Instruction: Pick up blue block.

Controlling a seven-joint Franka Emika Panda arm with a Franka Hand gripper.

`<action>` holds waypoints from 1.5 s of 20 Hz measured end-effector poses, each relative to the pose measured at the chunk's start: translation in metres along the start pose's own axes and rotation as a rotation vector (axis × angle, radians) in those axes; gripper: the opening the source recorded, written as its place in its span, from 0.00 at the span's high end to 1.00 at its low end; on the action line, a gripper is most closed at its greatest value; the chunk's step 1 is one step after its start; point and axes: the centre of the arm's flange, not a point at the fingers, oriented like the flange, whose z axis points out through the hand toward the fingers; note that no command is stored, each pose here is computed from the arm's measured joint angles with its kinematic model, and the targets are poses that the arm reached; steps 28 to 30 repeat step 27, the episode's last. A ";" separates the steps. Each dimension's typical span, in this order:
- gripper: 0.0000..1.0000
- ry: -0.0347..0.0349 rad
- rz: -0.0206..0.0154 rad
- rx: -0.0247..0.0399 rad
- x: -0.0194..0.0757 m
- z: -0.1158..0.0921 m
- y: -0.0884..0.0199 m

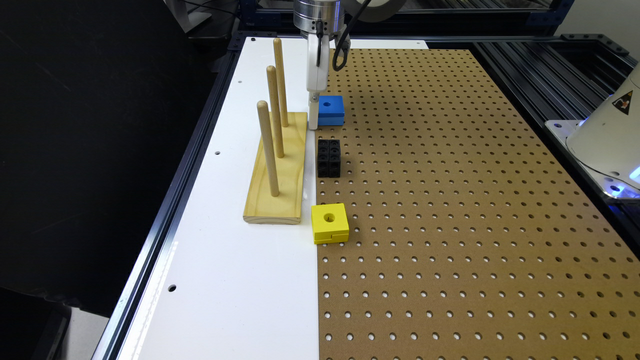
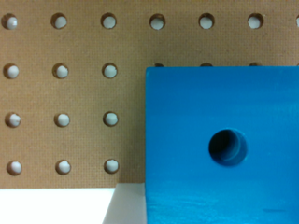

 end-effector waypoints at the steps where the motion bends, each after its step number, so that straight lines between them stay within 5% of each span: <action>1: 1.00 0.0000 0.0000 0.0000 0.0000 0.000 0.000; 4: 1.00 0.0035 0.0004 0.0012 0.0012 -0.006 0.000; 13: 1.00 -0.0027 -0.0027 -0.0133 0.0035 -0.074 -0.003; 20: 1.00 0.0021 -0.0043 -0.0167 0.0018 -0.114 -0.003; 24: 1.00 0.0146 -0.0049 -0.0131 0.0004 -0.144 -0.003; 27: 1.00 0.0142 -0.0053 -0.0163 -0.0032 -0.165 -0.002; 30: 1.00 0.0142 -0.0053 -0.0163 -0.0032 -0.165 -0.002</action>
